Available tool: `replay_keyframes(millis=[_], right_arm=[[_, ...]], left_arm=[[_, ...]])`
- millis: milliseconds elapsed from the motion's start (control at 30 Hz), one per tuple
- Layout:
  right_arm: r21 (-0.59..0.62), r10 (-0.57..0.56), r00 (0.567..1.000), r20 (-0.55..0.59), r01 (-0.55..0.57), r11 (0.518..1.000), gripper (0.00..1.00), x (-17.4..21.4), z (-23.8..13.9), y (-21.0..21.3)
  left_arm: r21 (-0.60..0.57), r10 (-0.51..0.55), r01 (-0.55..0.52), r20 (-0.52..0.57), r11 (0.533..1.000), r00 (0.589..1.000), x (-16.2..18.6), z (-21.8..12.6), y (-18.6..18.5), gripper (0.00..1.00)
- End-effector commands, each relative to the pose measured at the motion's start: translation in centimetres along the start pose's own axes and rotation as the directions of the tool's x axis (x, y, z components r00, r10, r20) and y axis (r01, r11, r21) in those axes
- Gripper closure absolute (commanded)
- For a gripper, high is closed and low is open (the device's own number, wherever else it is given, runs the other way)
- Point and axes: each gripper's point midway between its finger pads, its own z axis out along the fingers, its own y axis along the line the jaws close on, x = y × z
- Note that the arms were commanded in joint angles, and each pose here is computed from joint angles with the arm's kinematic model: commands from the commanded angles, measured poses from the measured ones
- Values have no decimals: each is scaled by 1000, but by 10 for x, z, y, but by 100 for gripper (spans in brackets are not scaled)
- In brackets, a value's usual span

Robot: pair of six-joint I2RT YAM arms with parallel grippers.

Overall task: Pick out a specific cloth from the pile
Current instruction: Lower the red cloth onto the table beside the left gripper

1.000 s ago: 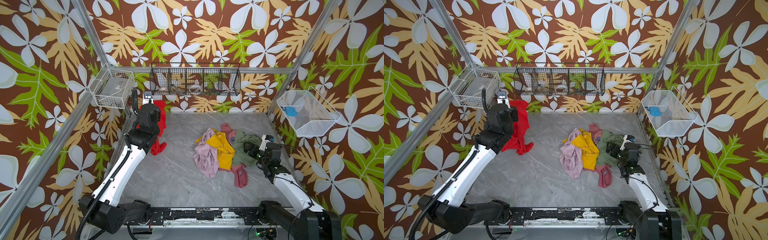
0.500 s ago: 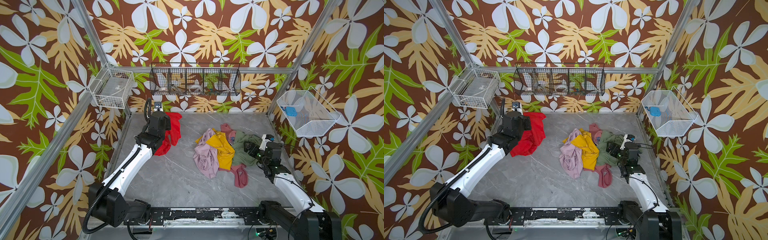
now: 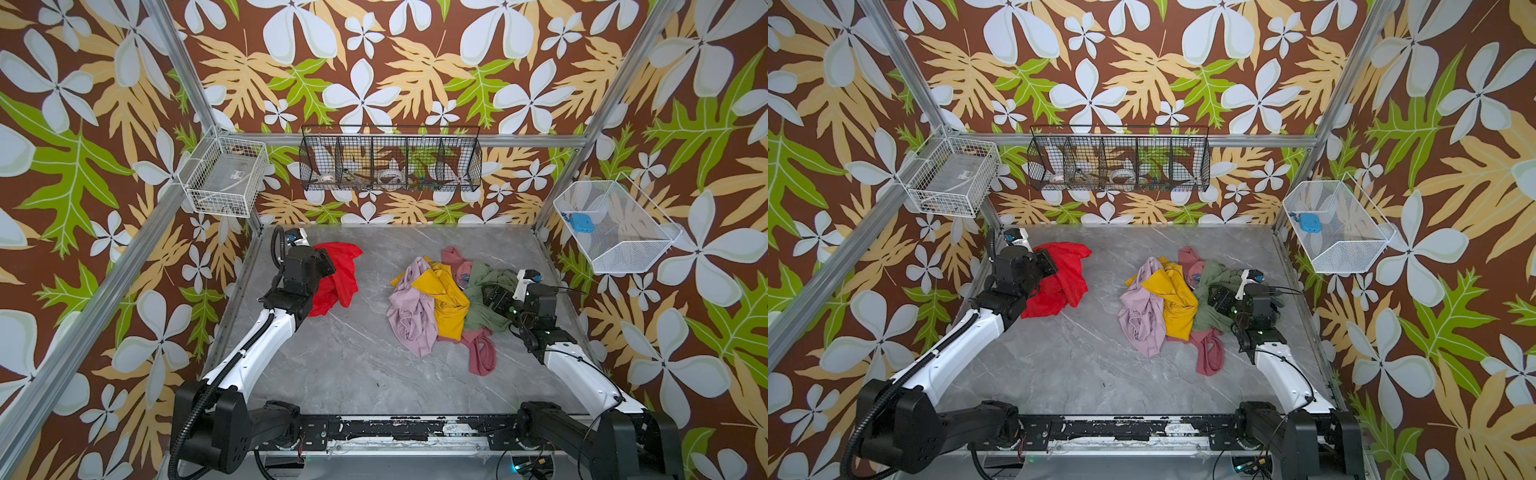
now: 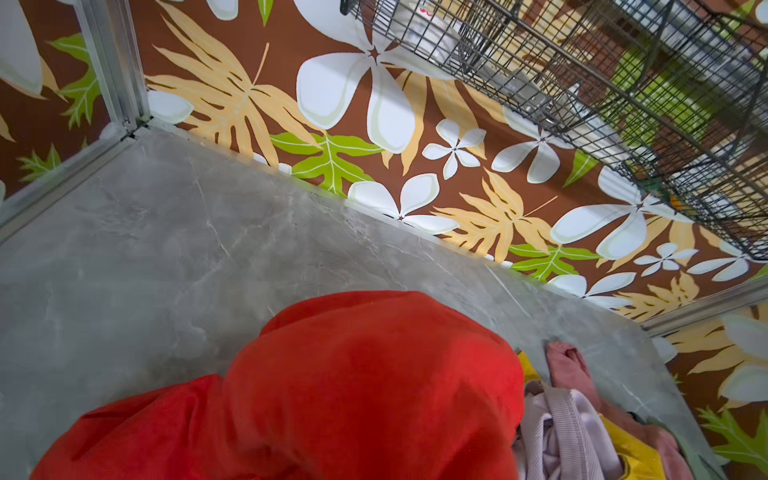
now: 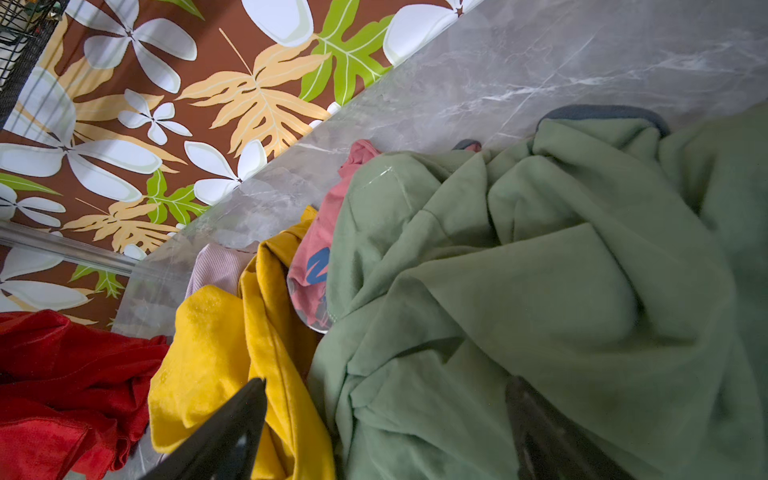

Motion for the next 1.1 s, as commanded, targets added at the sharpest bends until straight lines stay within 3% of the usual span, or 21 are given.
replay_keyframes(millis=[0, 200, 467, 767, 833, 1067], right_arm=[[-22, -6, 1000, 22, 7, 1000, 11, -7, 2, 8], [-22, -14, 1000, 15, 14, 1000, 11, -8, 3, 9], [-19, -12, 1000, 8, 12, 1000, 11, -7, 5, 8], [-11, -21, 1000, 1, 21, 1000, 12, -7, 5, 8], [-7, -23, 1000, -1, 23, 1000, 12, -5, 6, 7], [3, -23, 1000, 3, 23, 1000, 12, -5, 5, 4]], left_arm=[[69, -87, 86, 17, 994, 996, -5, 1, -6, 100], [13, -201, 202, -22, 979, 979, 13, 4, 37, 100], [-200, -156, 131, -116, 971, 981, 56, 7, 88, 100], [-396, -180, 60, -274, 917, 945, 104, 20, 134, 100], [-427, -175, 25, -315, 904, 933, 115, 22, 142, 89], [-478, -180, -37, -400, 877, 898, 140, 26, 158, 64]])
